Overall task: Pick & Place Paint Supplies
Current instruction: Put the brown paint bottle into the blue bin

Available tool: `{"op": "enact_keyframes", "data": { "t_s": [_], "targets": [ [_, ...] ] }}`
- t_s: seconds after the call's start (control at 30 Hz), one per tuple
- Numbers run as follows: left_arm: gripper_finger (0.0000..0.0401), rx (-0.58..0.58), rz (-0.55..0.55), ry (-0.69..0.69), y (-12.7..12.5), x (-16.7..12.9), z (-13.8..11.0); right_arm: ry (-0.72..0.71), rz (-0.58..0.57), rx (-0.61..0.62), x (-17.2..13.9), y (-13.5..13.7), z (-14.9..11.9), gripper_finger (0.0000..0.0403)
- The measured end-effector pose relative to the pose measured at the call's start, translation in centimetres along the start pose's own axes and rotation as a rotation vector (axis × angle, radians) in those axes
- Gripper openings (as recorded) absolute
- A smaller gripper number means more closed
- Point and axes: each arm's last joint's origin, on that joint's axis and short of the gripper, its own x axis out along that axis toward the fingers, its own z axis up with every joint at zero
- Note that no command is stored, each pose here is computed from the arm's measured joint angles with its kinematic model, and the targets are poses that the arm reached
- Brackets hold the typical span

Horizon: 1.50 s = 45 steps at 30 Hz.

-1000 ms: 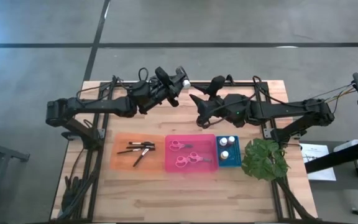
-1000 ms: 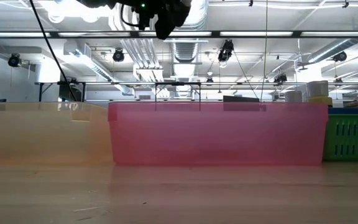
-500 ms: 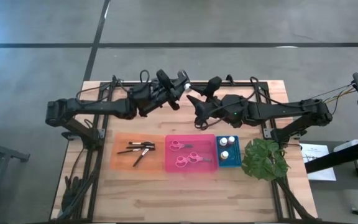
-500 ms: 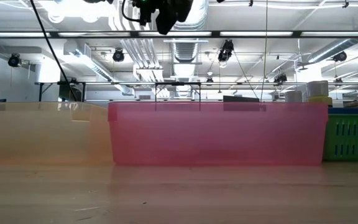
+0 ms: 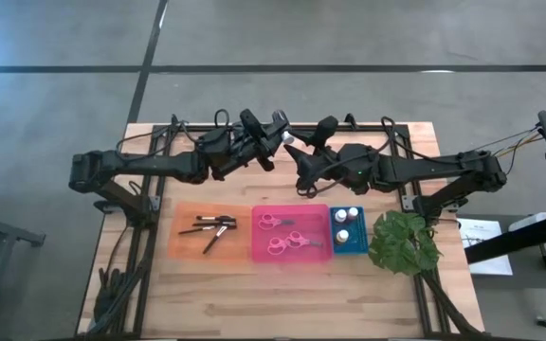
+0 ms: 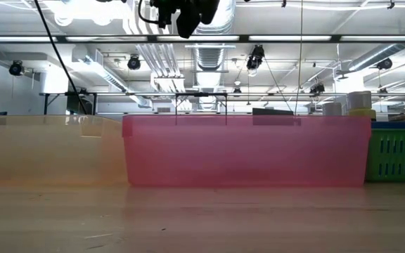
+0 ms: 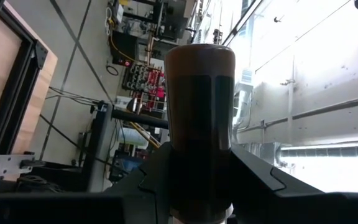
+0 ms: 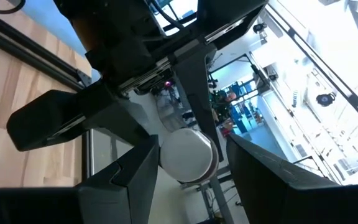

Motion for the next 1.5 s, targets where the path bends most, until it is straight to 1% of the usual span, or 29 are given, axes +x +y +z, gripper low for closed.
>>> {"op": "enact_keyframes", "data": {
  "t_s": [0.33,0.57,0.63,0.77,1.07,1.17,1.23,1.5],
  "targets": [
    [0.0127,-0.001,0.009,0.008,0.1,-0.1,-0.3,-0.011,0.011,0.003,0.1,0.1,0.0,0.0185],
    [0.0127,0.000,0.014,0.010,0.2,-0.2,-0.4,0.001,0.023,-0.014,0.8,0.9,-0.1,0.0182],
    [0.0127,0.005,0.024,0.005,0.4,-0.2,-0.4,0.004,0.025,-0.014,0.8,1.0,-0.1,0.0168],
    [0.0127,-0.009,0.028,0.006,0.5,-0.2,-0.5,0.004,0.024,-0.018,0.8,1.0,-0.1,0.0114],
    [0.0128,-0.004,0.027,0.004,0.5,-0.2,-0.5,0.018,0.014,-0.018,0.8,0.9,-0.1,0.0111],
    [0.0142,0.007,0.022,0.005,0.4,-0.2,-0.5,0.019,0.007,-0.015,0.7,0.5,0.1,0.0111],
    [0.0159,0.040,0.014,0.008,0.3,-0.2,-0.6,0.027,-0.006,-0.011,0.6,0.1,0.3,0.0111],
    [0.0251,0.098,0.005,0.021,0.1,-0.2,-0.6,0.081,-0.057,0.005,0.3,-1.2,0.7,0.0111]
  ]
}}
